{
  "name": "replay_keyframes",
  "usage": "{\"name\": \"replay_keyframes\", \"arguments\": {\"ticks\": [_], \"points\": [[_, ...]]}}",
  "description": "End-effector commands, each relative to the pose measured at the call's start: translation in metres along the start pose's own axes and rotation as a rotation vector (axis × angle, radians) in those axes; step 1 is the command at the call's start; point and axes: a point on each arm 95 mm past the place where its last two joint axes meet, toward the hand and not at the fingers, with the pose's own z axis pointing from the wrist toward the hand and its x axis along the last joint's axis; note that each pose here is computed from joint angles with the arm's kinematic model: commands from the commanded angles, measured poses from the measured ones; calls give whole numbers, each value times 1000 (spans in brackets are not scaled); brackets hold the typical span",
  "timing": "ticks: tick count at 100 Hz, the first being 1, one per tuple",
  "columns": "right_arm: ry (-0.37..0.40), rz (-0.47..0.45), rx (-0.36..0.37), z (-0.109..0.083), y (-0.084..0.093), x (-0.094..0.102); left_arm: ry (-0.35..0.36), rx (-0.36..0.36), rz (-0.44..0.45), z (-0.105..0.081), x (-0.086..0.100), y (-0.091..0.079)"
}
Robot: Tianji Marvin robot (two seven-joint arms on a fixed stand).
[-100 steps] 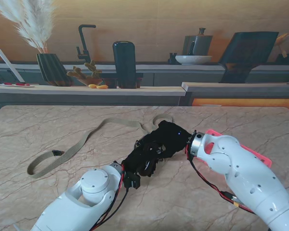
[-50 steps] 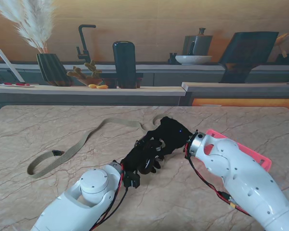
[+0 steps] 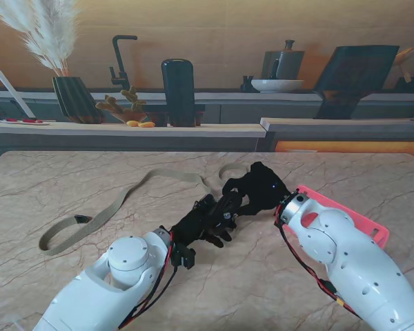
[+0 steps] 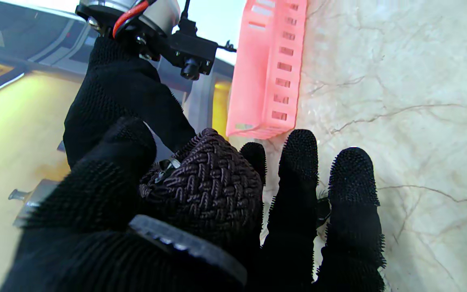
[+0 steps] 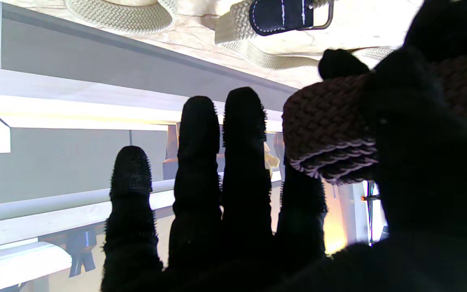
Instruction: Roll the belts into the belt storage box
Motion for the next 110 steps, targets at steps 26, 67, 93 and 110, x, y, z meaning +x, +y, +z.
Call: {"name": "replay_keyframes", "arguments": {"ticks": [26,67,93,110], "points": [[21,6,10,-2,-2,6,-60,-96,-12,-4,0,1],[161,-80,72,-3,9,20,-113,-119,-3,-3,0,3],[254,-108,96,5,10,27,-119,-127,-10,-3,0,3],[269,-124,96,5,11,29,-123,-134,-12,-4,1,2]]}}
